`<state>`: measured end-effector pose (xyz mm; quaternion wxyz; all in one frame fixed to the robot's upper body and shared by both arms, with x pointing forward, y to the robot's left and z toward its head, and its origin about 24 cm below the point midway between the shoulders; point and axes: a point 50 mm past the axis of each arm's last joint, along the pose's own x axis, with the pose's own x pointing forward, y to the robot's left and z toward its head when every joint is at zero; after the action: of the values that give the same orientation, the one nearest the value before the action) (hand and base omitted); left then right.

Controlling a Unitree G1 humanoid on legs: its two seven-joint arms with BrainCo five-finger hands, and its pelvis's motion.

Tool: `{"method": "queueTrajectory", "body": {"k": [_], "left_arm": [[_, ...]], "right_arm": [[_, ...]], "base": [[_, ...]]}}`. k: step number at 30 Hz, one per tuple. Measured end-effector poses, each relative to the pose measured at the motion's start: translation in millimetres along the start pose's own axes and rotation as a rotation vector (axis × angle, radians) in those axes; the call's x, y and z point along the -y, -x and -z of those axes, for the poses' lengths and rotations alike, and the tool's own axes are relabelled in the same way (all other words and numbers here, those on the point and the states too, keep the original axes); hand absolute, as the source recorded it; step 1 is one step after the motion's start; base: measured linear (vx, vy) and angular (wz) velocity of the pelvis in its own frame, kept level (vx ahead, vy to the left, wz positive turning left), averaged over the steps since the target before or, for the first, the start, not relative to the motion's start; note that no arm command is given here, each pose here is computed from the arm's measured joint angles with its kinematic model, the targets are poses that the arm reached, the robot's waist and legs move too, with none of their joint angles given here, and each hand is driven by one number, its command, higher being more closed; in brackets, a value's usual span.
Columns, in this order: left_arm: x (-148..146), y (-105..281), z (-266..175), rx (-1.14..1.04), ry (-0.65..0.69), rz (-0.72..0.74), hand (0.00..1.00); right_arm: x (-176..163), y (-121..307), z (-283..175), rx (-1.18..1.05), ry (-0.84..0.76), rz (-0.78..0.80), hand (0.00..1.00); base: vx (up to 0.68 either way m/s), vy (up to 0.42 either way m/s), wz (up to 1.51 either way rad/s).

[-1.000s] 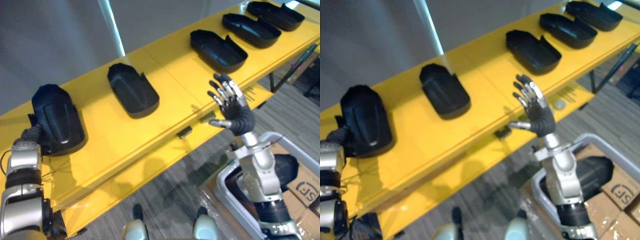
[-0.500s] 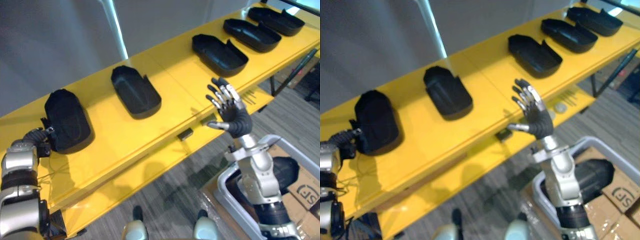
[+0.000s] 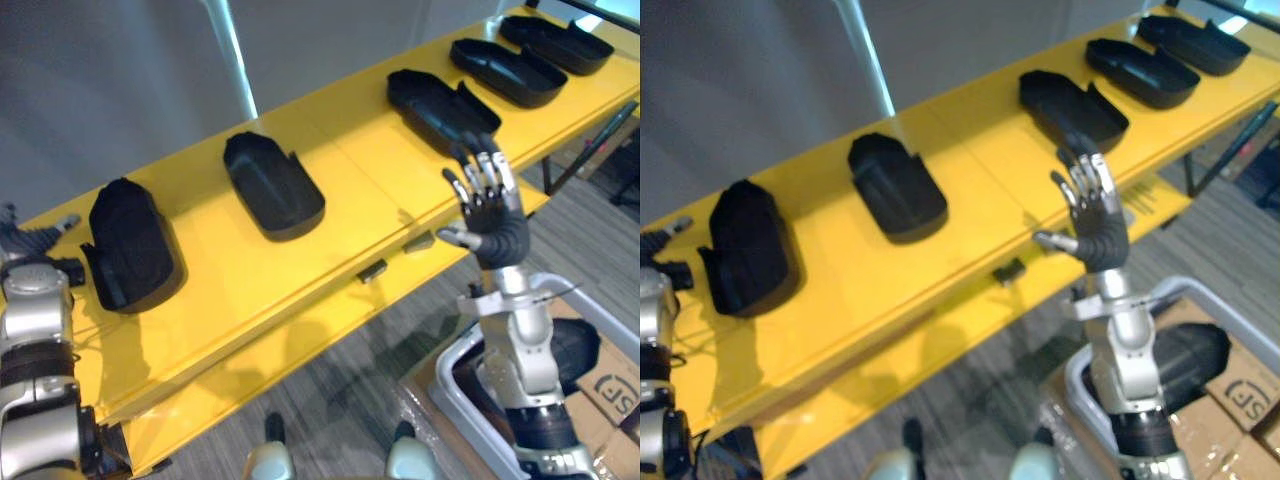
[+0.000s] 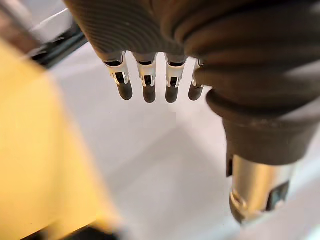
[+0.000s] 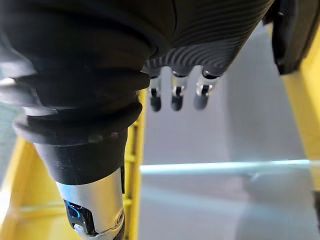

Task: Walk over and take plastic housings, then place them on the shelf

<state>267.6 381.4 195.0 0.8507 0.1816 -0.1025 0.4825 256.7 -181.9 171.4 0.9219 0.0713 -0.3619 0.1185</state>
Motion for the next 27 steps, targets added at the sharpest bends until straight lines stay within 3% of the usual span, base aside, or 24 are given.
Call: {"method": "queueTrajectory", "body": {"k": [9,14,19,27], "left_arm": [[-38,111,1,0.193,0.299,-0.236,0.0],[-59,146,-20,0.362,0.434,-0.25,0.0],[-42,165,-45,0.505,0.571,-0.045,0.0],[0,185,-49,0.426,0.705,0.232,0.0]], "right_arm": [[2,31,15,-0.095,0.012,0.175,0.0],[7,44,20,-0.181,0.114,0.258,0.0],[29,55,6,-0.17,0.205,0.395,0.0],[50,90,-16,-0.215,0.309,0.547,0.0]], "base": [[0.03,-0.004,0.12],[0.0,-0.006,0.11],[-0.02,0.003,-0.14],[-0.02,-0.005,-0.73]]}}
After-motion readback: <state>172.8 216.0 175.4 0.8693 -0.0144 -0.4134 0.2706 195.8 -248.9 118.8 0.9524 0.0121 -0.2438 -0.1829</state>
